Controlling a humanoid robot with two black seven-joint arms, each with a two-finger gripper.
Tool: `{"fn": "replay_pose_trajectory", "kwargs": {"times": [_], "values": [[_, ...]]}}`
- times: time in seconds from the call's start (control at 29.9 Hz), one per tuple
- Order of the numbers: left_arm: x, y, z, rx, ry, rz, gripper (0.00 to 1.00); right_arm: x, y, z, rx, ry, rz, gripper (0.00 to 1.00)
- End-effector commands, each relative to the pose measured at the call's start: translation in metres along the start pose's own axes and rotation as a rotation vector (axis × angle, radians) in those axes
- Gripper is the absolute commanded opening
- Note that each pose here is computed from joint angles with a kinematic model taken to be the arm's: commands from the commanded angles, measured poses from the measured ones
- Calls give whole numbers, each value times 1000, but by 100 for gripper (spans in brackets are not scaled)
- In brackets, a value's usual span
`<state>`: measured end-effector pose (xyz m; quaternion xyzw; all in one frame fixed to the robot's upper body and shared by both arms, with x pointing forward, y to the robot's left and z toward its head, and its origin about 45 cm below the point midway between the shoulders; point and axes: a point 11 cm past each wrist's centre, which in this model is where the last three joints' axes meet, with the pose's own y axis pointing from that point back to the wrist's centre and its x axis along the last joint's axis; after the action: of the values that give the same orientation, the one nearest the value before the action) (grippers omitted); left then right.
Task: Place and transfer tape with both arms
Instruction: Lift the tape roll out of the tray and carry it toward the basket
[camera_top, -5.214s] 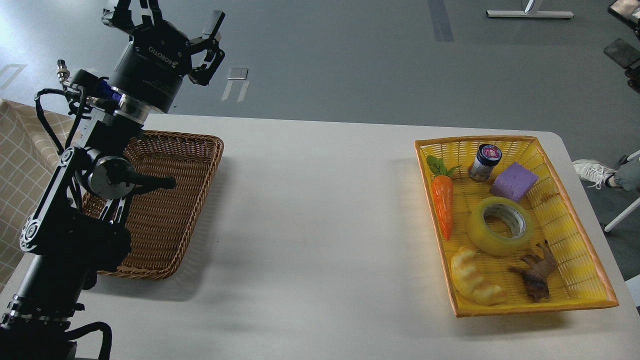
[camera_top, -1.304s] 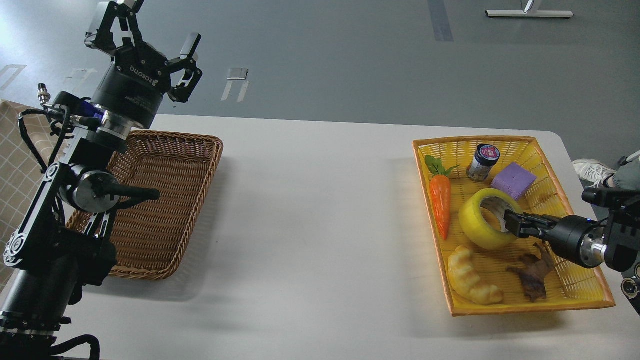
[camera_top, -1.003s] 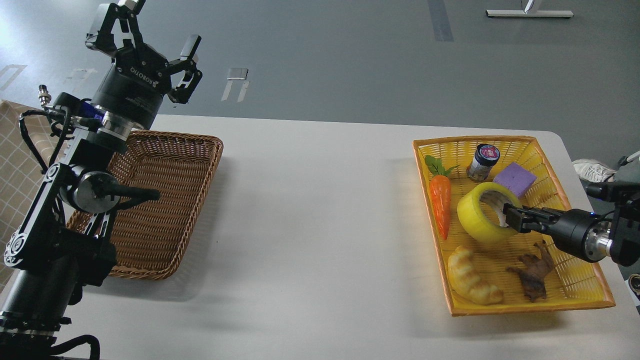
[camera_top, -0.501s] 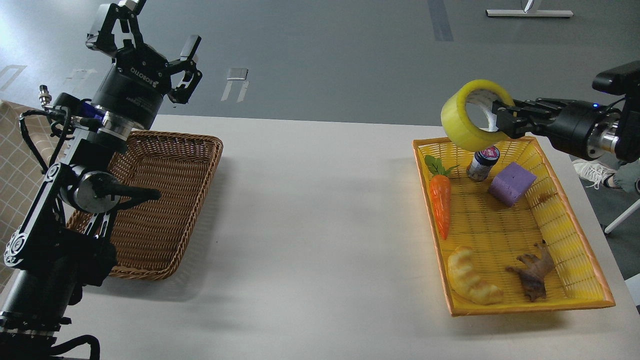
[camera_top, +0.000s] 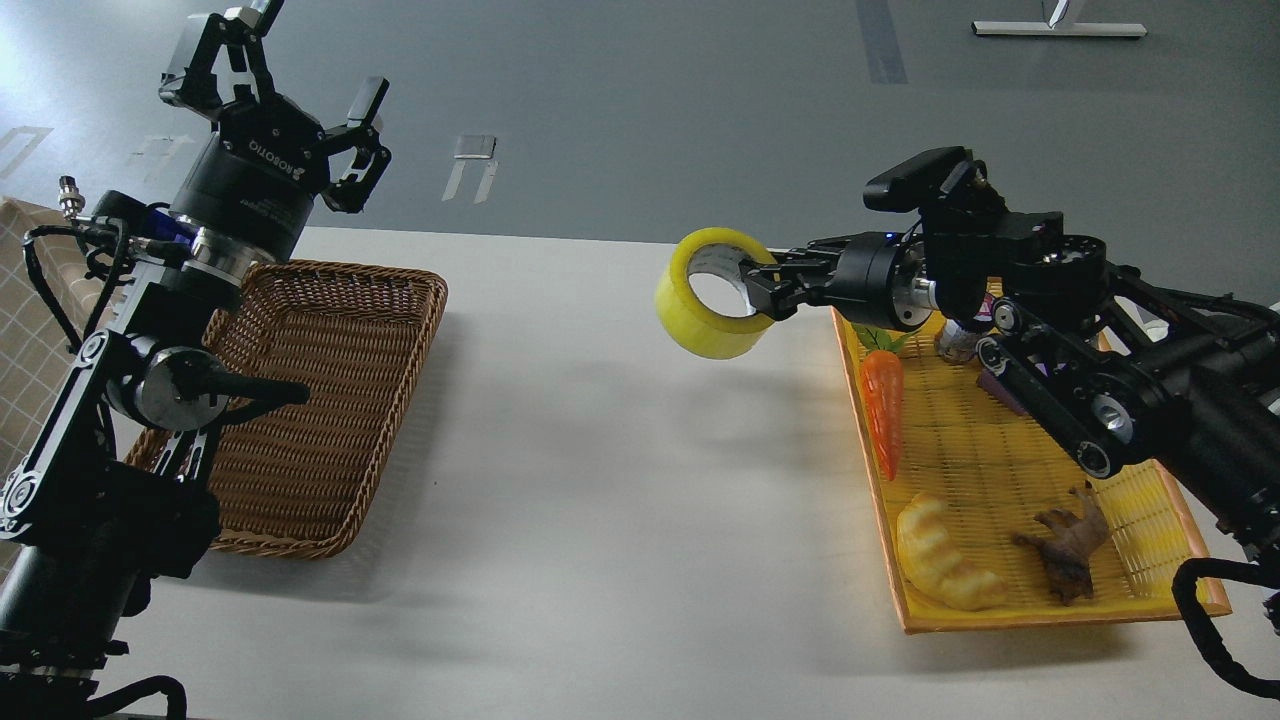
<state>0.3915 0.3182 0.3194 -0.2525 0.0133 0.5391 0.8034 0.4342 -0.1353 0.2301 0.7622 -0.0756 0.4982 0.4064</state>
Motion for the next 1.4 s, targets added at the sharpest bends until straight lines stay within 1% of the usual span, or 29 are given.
{"fn": "replay_pose_trajectory", "kwargs": {"times": [0.0, 0.13, 0.23, 0.43, 0.6, 0.97, 1.07, 1.1, 1.14, 1.17, 1.2, 1.37], "values": [[1, 1, 0, 0, -2, 3, 98, -11, -24, -21, 40, -6, -42, 20], [5, 3, 3, -6, -6, 13, 98, -26, -51, -47, 83, -25, -92, 20], [5, 4, 2, -3, -5, 16, 98, -36, -59, -52, 87, -39, -119, 21], [10, 8, 3, -6, -3, 32, 98, -56, -61, -43, 56, -39, -176, 21], [9, 8, 3, -7, -3, 29, 98, -72, -64, -48, 62, 2, -233, 21], [13, 9, 8, -15, -12, 37, 98, -81, -64, -40, 37, -1, -259, 22], [14, 10, 10, -15, -18, 37, 98, -83, -62, -31, 9, -18, -266, 30], [14, 10, 10, -15, -18, 37, 98, -86, -61, -24, -8, -29, -272, 38], [14, 10, 10, -15, -18, 35, 98, -87, -61, -22, -15, -33, -275, 42], [14, 10, 9, -14, -18, 35, 98, -88, -60, -19, -24, -42, -275, 49], [14, 10, 9, -14, -18, 35, 98, -86, -59, -17, -28, -52, -267, 51], [14, 10, 10, -15, -18, 35, 98, -78, -56, -6, -56, -98, -230, 53]]}}
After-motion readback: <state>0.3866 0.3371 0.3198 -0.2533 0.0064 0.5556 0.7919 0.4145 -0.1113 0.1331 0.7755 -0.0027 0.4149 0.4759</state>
